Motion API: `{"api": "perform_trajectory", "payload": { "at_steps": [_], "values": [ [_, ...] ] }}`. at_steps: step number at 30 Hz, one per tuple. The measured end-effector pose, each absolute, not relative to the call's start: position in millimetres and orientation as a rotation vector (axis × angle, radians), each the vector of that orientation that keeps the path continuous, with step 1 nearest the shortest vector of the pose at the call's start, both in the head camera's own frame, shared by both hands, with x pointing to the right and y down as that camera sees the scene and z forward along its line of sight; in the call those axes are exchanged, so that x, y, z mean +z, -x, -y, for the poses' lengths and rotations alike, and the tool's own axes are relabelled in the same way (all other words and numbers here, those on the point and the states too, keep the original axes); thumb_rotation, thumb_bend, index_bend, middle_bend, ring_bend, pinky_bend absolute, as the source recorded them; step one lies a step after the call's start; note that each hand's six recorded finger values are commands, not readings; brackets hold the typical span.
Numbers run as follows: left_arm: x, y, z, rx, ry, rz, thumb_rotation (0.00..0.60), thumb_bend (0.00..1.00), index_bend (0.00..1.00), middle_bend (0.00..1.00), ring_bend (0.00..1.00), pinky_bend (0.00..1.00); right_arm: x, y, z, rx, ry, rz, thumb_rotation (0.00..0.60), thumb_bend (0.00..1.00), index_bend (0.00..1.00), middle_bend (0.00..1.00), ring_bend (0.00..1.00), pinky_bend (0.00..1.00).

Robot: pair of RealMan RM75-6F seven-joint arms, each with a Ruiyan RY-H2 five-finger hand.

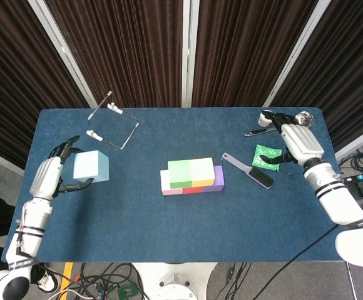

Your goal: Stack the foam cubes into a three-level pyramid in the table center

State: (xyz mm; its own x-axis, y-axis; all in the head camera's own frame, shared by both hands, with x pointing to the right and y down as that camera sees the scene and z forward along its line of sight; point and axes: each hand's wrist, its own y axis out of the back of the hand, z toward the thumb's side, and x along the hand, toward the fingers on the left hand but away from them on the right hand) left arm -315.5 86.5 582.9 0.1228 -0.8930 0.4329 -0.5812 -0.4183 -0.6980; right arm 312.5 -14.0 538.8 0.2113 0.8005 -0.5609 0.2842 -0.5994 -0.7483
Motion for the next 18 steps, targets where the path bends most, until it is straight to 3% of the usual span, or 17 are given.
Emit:
{"api": "perform_trajectory", "payload": {
  "at_steps": [9, 18],
  "values": [
    [577, 209, -54, -1.147, 2.187, -1.378, 0.600, 0.24, 0.08, 0.50, 0.13, 0.10, 524, -334, 21, 1.374, 1.997, 1.110, 0.600, 0.13, 0.00, 0.10, 0.00, 0.00],
    [563, 132, -53, -1.063, 2.264, -1.351, 0.600, 0.24, 0.08, 0.53, 0.14, 0.10, 520, -368, 23, 1.402, 2.003, 1.205, 0.600, 0.13, 0.00, 0.10, 0.00, 0.00]
  ]
}}
